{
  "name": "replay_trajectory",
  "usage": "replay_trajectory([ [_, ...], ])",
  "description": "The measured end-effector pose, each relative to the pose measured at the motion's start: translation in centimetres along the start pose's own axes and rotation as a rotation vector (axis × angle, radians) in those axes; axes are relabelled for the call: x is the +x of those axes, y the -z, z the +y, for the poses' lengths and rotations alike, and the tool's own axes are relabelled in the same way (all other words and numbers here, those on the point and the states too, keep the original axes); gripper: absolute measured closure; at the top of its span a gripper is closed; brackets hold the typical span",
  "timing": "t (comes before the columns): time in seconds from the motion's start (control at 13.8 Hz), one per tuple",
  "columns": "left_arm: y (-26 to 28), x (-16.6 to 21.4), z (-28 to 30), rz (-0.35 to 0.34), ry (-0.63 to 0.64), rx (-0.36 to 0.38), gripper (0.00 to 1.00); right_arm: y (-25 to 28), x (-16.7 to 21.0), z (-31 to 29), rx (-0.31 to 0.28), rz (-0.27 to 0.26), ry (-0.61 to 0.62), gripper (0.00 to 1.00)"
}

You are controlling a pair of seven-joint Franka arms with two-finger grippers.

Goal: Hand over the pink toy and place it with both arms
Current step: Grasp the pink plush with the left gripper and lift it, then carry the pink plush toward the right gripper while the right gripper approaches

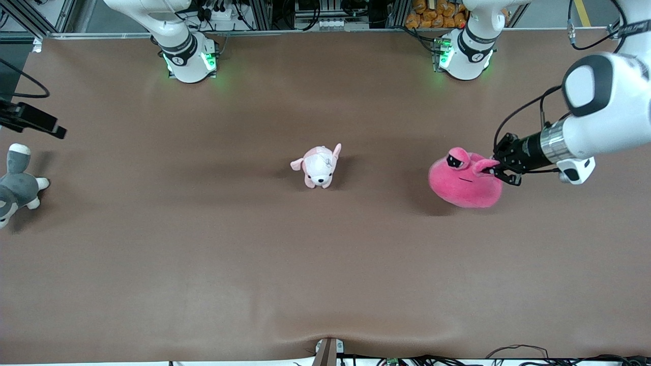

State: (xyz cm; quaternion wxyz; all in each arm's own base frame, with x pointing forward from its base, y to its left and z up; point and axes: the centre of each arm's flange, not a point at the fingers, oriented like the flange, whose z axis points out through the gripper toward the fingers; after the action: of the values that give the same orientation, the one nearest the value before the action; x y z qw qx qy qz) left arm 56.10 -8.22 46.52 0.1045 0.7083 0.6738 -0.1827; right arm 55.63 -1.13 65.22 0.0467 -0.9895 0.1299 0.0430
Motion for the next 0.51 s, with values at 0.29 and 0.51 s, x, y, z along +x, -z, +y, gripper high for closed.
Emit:
replay_trajectory([
  [0.29, 4.9, -9.9, 0.5, -0.187, 0.129, -0.049, 0.89, -0.9, -3.0, -8.5, 0.076, -0.083, -0.316, 0.00],
  [0.51, 4.2, -17.5, 0.3, -0.235, 0.199, 0.000, 0.89, -1.4, -5.5, -13.8, 0.128, -0.183, -0.558, 0.00],
])
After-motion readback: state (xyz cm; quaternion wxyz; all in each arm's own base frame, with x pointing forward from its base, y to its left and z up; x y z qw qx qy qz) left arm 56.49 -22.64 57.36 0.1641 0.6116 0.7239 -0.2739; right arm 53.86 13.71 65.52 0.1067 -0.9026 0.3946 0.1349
